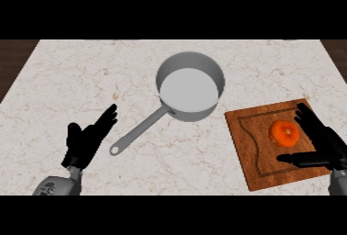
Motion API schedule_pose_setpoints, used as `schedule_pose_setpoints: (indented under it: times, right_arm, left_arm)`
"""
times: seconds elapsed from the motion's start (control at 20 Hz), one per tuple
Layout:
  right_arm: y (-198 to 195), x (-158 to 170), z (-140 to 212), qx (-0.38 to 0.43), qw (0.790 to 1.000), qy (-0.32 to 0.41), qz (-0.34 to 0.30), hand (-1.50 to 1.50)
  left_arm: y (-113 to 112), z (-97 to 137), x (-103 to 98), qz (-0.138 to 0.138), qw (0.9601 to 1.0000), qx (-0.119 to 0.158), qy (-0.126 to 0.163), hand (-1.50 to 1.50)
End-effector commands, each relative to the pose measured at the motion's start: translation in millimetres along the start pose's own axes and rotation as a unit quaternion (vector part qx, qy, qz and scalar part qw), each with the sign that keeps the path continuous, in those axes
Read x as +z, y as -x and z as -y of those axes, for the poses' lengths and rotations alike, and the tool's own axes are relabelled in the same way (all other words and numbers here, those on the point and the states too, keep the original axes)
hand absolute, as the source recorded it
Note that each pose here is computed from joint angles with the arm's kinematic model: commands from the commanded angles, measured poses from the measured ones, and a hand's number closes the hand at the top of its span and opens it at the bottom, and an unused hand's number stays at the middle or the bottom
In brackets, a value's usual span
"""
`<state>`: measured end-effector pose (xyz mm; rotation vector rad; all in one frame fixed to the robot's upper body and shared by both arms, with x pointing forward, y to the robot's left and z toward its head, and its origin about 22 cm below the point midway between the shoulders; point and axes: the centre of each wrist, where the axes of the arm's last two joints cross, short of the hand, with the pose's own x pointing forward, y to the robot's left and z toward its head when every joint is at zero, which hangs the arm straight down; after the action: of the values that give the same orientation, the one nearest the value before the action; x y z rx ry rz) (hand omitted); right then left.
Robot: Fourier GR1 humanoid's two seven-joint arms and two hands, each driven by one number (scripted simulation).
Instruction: Pick the squash from the cutting board and place it in the pot
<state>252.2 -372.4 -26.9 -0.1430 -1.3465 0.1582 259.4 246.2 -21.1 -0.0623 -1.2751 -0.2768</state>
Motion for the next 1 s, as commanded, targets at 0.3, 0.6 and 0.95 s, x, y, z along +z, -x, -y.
schedule_pose_setpoints:
  times: [0.3,0.6,0.95]
  right_arm:
    - [44,-26,-11,-0.035,0.999,-0.028,0.002,1.50]
    - [60,-21,-26,-0.007,0.999,-0.027,0.037,1.50]
    - [96,13,-68,-0.061,0.997,-0.013,0.055,1.50]
  left_arm:
    - [3,2,4,-0.001,1.0000,0.002,-0.007,0.00]
    - [-1,2,12,0.001,1.0000,0.001,0.004,0.00]
    - [14,2,5,-0.008,0.9999,0.003,-0.009,0.00]
